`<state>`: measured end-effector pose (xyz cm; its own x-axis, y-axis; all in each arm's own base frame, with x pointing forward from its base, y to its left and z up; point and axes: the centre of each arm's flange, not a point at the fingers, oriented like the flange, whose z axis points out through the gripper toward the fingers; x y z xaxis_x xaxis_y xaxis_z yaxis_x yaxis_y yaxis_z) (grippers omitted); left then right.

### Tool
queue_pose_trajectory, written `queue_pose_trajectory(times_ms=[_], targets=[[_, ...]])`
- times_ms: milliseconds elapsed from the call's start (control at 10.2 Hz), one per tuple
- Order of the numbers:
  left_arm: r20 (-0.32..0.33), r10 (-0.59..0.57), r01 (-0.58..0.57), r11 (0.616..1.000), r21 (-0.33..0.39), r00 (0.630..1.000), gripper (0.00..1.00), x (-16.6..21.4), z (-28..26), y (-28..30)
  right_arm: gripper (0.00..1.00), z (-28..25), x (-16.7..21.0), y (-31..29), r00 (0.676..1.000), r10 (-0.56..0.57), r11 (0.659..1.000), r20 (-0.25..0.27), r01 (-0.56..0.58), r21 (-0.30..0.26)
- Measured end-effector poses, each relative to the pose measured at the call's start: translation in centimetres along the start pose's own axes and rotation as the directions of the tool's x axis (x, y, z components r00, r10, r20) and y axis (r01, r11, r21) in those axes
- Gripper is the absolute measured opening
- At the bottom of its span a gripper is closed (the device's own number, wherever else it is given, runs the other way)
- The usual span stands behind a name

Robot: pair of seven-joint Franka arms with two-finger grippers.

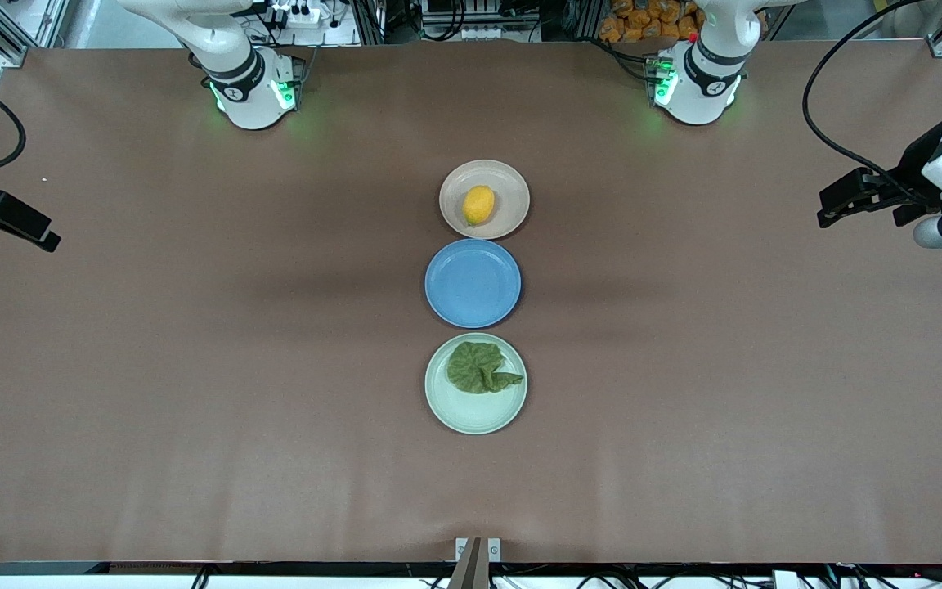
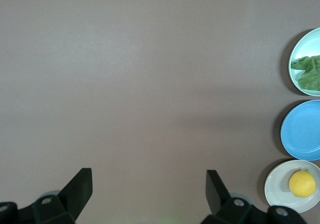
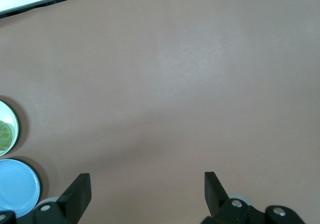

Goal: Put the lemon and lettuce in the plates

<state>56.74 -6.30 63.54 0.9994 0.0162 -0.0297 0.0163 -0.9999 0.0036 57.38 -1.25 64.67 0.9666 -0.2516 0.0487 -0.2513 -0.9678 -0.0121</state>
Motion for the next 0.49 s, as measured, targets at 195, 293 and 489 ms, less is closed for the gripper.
queue_pose_trajectory(times_ms=[195,293,489], targets=[[-0.006,-0.001,0.001,1.0,-0.001,1.0,1.0,-0.01,-0.27,-0.05,1.0,0.06,-0.03,-0.22,1.0,-0.004,1.0,-0.001,0.004,0.001],[-0.01,-0.002,0.002,1.0,-0.001,1.0,1.0,-0.01,-0.48,-0.11,1.0,0.08,-0.05,-0.29,1.0,-0.005,1.0,0.0,0.005,0.001],[-0.013,-0.003,0.003,1.0,-0.002,1.0,1.0,0.0,-0.62,-0.15,1.0,0.11,-0.06,-0.35,1.0,-0.006,1.0,-0.001,0.006,0.001]])
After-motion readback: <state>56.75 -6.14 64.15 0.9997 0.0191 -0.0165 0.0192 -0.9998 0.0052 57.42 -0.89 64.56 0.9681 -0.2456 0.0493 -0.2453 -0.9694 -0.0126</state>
